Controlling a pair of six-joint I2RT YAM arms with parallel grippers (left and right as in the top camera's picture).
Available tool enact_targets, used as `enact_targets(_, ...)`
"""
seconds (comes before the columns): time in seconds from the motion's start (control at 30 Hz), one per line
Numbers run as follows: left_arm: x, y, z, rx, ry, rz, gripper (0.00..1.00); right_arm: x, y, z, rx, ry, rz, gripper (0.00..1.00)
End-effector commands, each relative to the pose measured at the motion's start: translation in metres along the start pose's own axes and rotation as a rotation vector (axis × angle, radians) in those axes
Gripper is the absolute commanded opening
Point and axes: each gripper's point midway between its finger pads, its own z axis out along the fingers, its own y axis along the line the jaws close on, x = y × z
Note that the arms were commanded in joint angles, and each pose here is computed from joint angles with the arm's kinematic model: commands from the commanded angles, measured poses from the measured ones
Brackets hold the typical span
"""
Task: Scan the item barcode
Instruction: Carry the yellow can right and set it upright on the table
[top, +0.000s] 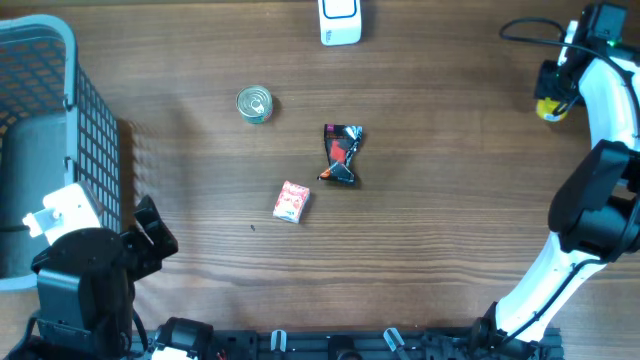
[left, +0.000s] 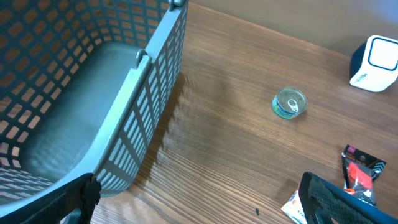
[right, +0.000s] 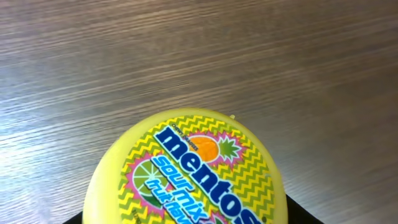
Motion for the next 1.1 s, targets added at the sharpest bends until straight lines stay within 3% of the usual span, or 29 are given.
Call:
enact_targets(0.0,-0.001,0.003,0.000,-0.021,-0.013,0.005,1.00,-0.013,0.002,-0.022,-0.018,-0.058,0.032,0.48)
enact_targets(0.27,-0.001,0.003,0.000,-0.021,-0.013,0.004,1.00,-0.021,0.030,-0.027,-0.040,-0.086,-0.010,0.48)
enact_targets(0.6,-0.001,0.003,0.000,-0.021,-0.012,0.005,1.00,-0.023,0.029,-0.027,-0.039,-0.093,0.002,0.49)
enact_targets(0.8,-0.001,0.003,0.000,-0.021,-0.012,0.005,1.00,-0.022,0.003,-0.023,-0.007,-0.091,0.044,0.52)
enact_targets(1.07,-0.001,0.003,0.000,-0.021,-0.013,0.004,1.00,-0.005,-0.075,-0.013,0.074,-0.058,0.175,0.54)
